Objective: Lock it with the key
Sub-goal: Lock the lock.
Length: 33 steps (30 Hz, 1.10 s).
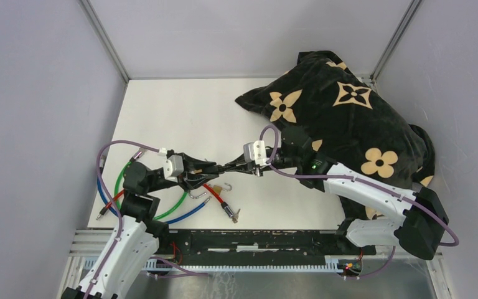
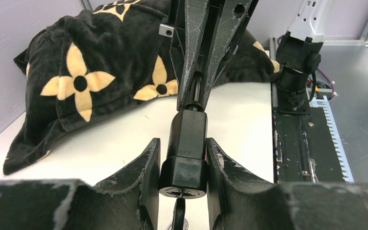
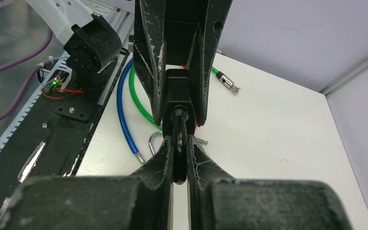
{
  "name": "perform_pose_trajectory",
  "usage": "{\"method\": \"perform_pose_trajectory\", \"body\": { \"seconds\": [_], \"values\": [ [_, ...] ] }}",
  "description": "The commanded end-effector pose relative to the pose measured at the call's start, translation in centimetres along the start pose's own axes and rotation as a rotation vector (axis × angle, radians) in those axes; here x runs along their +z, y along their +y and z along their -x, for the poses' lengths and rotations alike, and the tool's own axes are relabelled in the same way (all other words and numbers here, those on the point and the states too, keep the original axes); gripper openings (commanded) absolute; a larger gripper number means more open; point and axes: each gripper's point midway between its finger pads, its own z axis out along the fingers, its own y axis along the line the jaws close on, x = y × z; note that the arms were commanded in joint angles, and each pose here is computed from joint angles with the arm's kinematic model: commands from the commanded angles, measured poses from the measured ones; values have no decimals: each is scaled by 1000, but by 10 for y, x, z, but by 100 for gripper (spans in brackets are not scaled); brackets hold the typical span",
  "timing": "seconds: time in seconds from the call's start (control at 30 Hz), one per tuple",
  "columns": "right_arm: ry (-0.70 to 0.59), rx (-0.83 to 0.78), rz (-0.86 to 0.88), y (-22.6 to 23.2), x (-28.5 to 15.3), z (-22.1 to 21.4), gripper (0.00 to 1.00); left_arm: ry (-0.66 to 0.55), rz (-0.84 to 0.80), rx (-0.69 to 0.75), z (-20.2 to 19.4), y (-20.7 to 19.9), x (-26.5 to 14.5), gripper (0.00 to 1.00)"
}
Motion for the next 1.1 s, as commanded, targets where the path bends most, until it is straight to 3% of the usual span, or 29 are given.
{"method": "perform_pose_trajectory", "body": {
  "seconds": [0.0,0.3,0.47,0.63,1.07],
  "values": [
    [24,195,372,107,18,-26,0,-175,116,346,92,24,3,2],
    [-46,190,286,96,41,-15,0,-170,51,250,83,14,9,2],
    [52,211,275,95,37,-44,0,-178,91,252,94,20,7,2],
    [111,221,132,65,3,-64,0,-111,131,295,86,25,3,2],
    [107,211,162,62,7,-54,0,-86,125,213,69,26,4,2]
  ]
}}
